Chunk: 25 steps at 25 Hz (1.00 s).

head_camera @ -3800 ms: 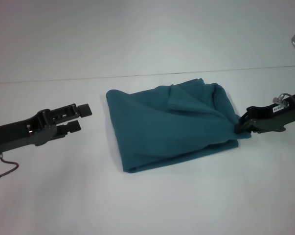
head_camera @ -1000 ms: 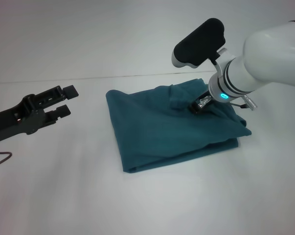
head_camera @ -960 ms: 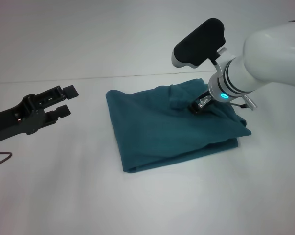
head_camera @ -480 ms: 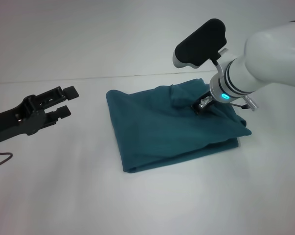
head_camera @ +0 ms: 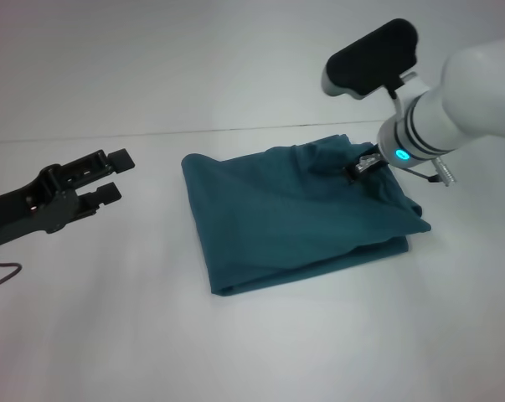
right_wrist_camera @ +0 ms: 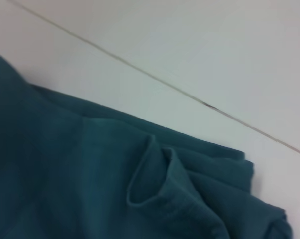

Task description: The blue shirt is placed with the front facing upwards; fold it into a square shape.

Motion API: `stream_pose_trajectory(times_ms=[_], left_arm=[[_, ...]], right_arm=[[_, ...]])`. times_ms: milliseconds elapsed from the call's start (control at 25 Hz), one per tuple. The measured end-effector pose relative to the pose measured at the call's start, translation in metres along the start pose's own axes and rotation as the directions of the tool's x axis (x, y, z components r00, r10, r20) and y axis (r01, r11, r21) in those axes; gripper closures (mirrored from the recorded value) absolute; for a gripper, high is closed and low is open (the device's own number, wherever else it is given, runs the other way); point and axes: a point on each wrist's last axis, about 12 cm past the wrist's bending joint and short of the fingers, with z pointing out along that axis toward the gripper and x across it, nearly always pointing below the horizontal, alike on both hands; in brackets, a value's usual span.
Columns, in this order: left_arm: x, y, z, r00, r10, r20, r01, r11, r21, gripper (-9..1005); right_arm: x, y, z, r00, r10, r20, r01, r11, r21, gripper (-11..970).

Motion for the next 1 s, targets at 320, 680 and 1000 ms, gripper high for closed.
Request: stream_pose_trajectory(times_ms=[320,680,1000], left_arm=[[0.0,0.0,0.001,1.0,-0.002,-0.002,0.002,1.0,0.003,170],[0.002,0.0,0.001,1.0,-0.007,-0.004,0.007,1.0,0.005,171],[0.003,0.001,-0.001,1.0,-0.012,0.001,0.012,1.0,0.005,170]], right_arm=[[0.004,-0.017,-0.001,0.996,0.088,0.022,-0.089,0.996,0.013,887],[0.001,-0.028,-0.002,0.989,0.129,0.07,-0.131,0.991,0.026,880],[-0.002,-0.041,-0.009,0.977,0.199,0.074,-0.201,0.98,0.016,869]])
